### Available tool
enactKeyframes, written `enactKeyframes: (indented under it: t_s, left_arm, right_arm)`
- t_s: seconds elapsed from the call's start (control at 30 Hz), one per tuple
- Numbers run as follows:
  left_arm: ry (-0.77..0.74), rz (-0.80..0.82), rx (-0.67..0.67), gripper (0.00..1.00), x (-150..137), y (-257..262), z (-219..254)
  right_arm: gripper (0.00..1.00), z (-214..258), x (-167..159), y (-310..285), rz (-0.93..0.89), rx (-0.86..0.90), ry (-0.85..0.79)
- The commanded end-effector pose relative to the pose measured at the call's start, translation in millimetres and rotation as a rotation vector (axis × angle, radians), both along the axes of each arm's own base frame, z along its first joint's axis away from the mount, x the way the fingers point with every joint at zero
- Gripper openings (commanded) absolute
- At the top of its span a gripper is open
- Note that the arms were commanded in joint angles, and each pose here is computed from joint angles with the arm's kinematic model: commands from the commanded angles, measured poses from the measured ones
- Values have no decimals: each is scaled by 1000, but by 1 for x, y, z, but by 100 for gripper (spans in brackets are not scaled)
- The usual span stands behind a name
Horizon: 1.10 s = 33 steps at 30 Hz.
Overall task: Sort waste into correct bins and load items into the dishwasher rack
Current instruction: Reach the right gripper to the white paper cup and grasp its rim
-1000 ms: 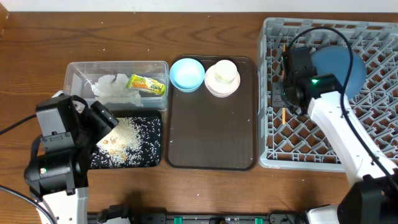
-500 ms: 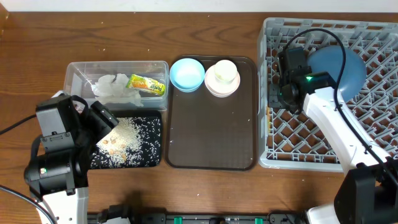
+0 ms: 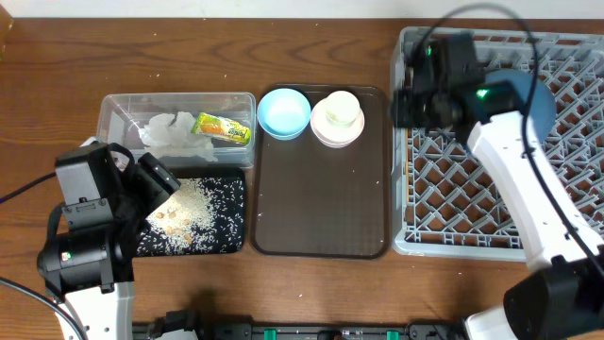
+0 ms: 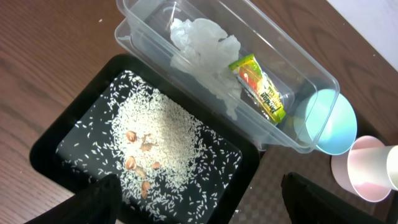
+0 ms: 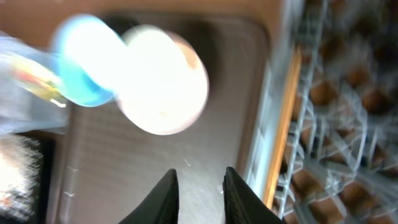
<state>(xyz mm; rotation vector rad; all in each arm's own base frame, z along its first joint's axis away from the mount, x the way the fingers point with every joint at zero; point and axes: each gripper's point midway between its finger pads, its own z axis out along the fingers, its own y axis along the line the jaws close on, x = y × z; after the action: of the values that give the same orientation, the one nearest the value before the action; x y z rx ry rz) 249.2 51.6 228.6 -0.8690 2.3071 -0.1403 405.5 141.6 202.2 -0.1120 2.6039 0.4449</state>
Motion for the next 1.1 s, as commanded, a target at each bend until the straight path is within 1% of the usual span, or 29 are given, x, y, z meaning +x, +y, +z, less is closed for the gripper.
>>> enactKeyframes:
  t_s: [0.0, 0.07, 0.13, 0.2, 0.3, 0.33, 0.47, 0.53, 0.63, 0.9, 1.07]
  left_arm:
    - [-1, 8, 13, 85, 0, 3, 3]
    - [-1, 8, 13, 85, 0, 3, 3]
    - [-1, 8, 13, 85, 0, 3, 3]
    - [0, 8, 13, 85, 1, 3, 3]
    - [0, 8, 13, 85, 1, 3, 3]
    - [0, 8, 13, 85, 1, 3, 3]
    - [0, 8, 13, 85, 1, 3, 2]
    - [0, 8, 13, 85, 1, 3, 2]
    - [0, 8, 13, 85, 1, 3, 3]
    - [0, 8, 13, 85, 1, 3, 2]
    - [0, 8, 13, 85, 1, 3, 2]
  right_arm:
    - [25, 54, 10, 30, 121, 22, -130]
    - [26, 65, 12, 41, 145, 14, -149]
    - [30, 63, 12, 56, 195, -2, -142]
    - [33, 52, 13, 68, 221, -20, -114]
    - [36, 25, 23, 85, 259, -84, -86]
    - [35, 15, 29, 89, 259, -116, -86]
    - [25, -27, 51, 89, 235, -301, -100]
    - [25, -41, 53, 93, 258, -345, -93]
    - [25, -53, 49, 103, 289, -356, -77]
    - [24, -62, 40, 115, 323, -359, -63]
    - [27, -81, 39, 118, 335, -374, -29]
